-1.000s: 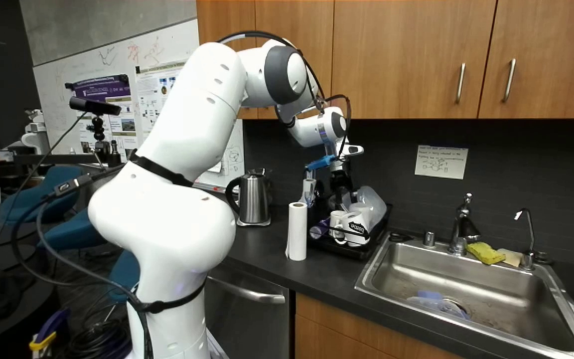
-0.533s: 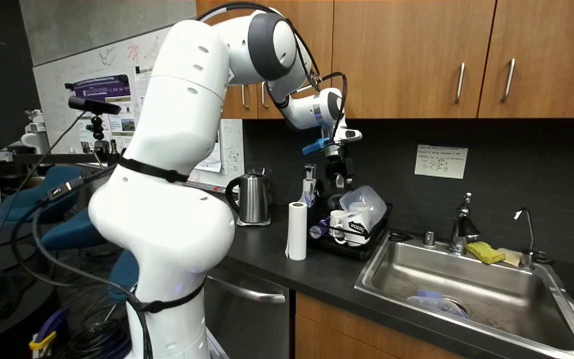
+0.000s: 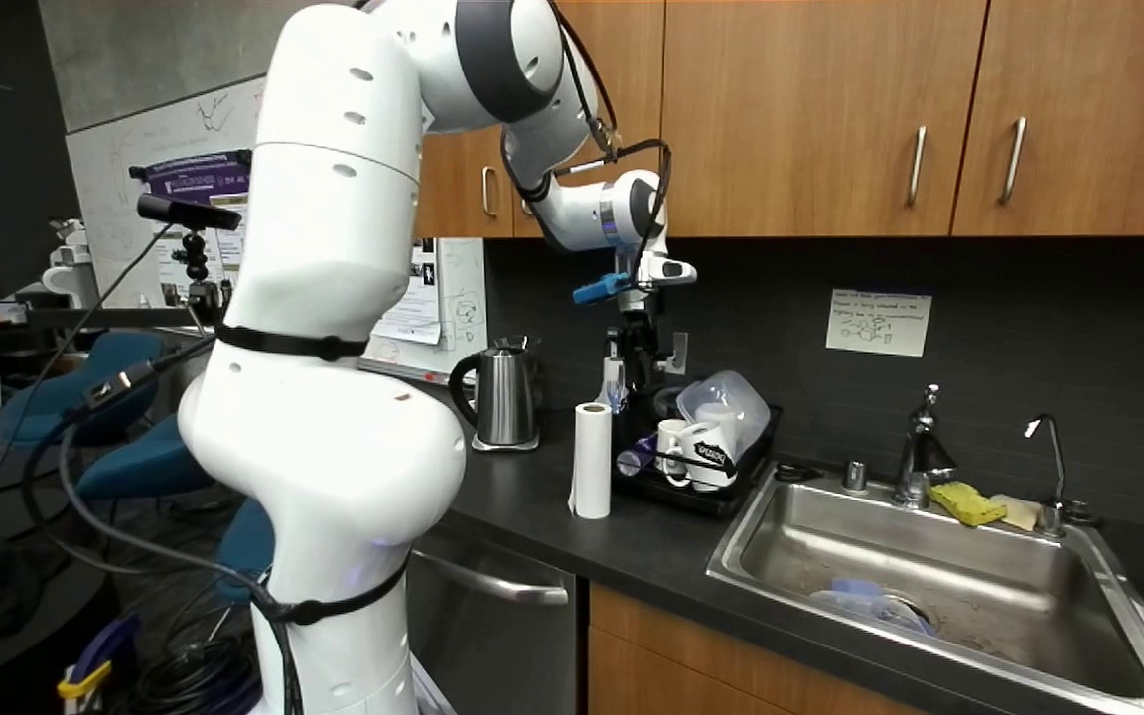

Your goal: Turn the paper towel slightly to the right and put the mug in the black basket

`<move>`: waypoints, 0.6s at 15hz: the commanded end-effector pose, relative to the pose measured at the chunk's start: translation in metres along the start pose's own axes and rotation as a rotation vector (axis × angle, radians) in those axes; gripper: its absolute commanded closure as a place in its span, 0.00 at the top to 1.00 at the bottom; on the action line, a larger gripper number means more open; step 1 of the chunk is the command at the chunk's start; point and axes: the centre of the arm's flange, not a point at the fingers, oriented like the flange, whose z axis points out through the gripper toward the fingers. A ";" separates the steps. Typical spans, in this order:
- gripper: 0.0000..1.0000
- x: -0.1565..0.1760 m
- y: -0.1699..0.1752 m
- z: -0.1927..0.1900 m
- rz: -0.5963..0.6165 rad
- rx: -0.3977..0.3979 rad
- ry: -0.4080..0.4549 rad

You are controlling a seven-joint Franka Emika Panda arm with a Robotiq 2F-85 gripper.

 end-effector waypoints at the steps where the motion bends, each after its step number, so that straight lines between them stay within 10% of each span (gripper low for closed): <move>1: 1.00 -0.061 0.020 0.012 -0.020 0.058 -0.033; 9: 1.00 -0.148 0.103 0.086 -0.078 0.027 -0.047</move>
